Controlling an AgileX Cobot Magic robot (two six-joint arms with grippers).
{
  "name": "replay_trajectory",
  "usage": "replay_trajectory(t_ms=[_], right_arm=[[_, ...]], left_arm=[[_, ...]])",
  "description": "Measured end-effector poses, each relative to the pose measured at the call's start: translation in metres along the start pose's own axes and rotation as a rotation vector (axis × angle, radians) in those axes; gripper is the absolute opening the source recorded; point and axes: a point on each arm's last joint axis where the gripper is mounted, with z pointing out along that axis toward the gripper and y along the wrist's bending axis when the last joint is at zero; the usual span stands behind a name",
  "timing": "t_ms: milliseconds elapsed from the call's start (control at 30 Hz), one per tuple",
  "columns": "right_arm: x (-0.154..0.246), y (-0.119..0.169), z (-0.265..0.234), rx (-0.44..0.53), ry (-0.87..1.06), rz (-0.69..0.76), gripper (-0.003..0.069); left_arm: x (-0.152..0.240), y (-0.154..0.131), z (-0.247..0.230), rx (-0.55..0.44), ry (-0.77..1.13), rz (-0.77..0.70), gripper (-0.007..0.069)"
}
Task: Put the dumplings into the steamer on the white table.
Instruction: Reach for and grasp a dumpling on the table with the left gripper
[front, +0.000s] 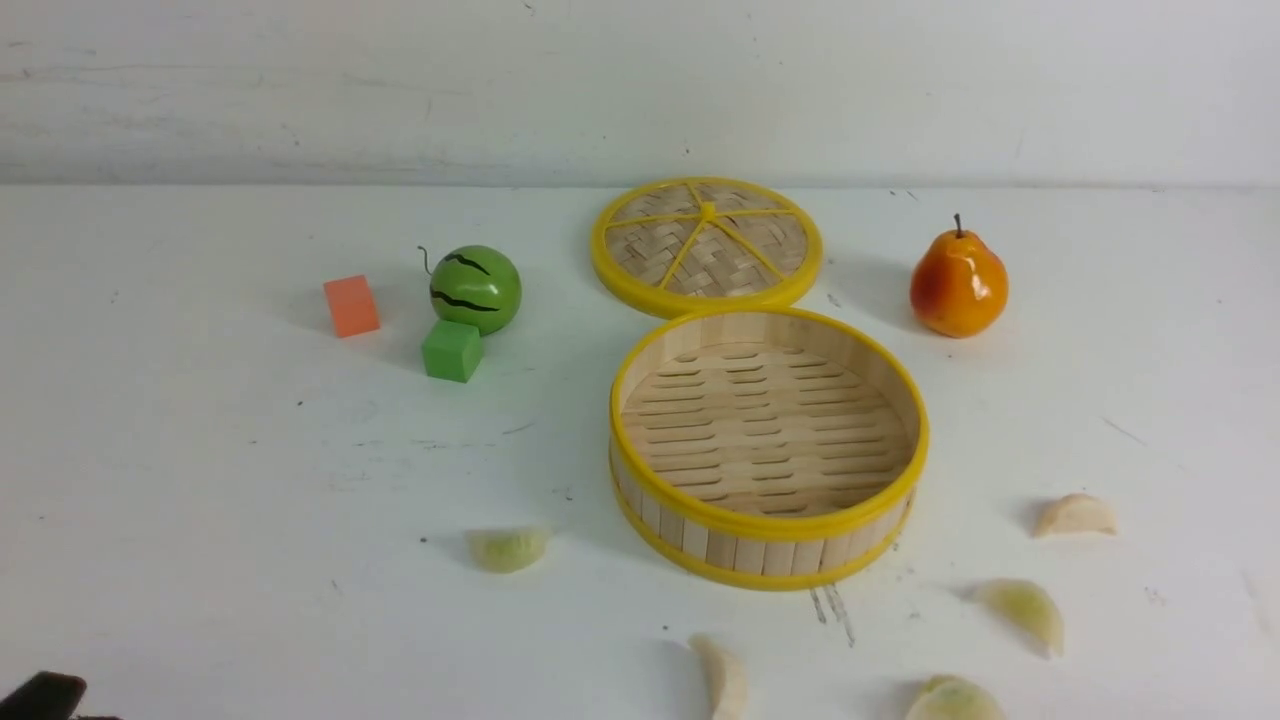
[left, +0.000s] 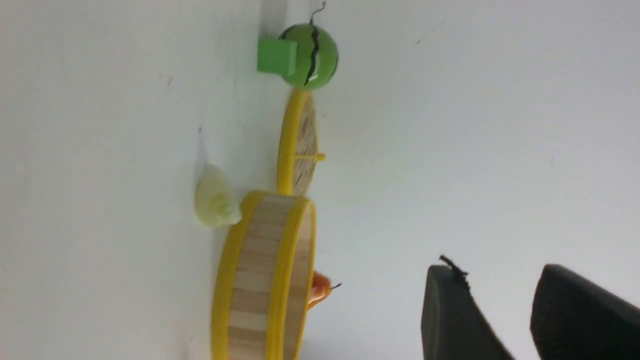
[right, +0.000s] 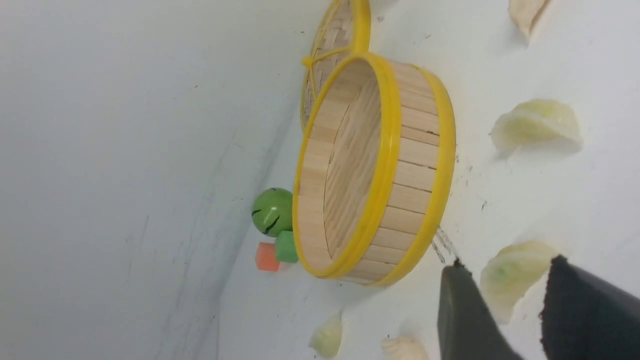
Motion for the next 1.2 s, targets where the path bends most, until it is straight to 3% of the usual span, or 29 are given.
replay_trajectory(t_ms=[133, 200, 300, 433, 567, 667, 800, 933, 1200], right_arm=[[0.000, 0.000, 0.000, 0.001, -0.003, -0.043, 0.0240], [-0.001, 0.004, -0.001, -0.010, -0.008, -0.123, 0.0240], [-0.007, 0.021, -0.006, -0.062, -0.045, -0.248, 0.0240], [-0.019, 0.055, -0.014, -0.119, -0.119, -0.422, 0.0191], [-0.034, 0.094, -0.006, -0.075, -0.107, -0.642, 0.0047], [-0.044, 0.124, 0.010, -0.022, -0.001, -0.843, -0.0016], [-0.049, 0.151, 0.042, 0.027, 0.276, -1.053, -0.0020], [-0.044, 0.158, 0.069, 0.023, 0.509, -1.084, -0.0020], [-0.020, 0.156, 0.089, -0.039, 0.710, -1.122, -0.0018]], left_arm=[[0.013, -0.027, -0.009, 0.034, 0.090, 0.285, 0.0237], [0.020, -0.055, -0.019, 0.113, 0.117, 0.529, 0.0237], [0.029, -0.088, -0.031, 0.175, 0.134, 0.783, 0.0223], [0.033, -0.122, -0.021, 0.024, 0.243, 1.003, 0.0118], [0.027, -0.145, 0.001, -0.222, 0.356, 1.174, -0.0015], [0.021, -0.157, 0.013, -0.348, 0.434, 1.265, -0.0014], [0.018, -0.168, 0.036, -0.557, 0.606, 1.373, -0.0014], [0.024, -0.171, 0.063, -0.693, 0.778, 1.437, -0.0014], [0.068, -0.156, 0.150, -0.754, 1.111, 1.601, 0.0019]])
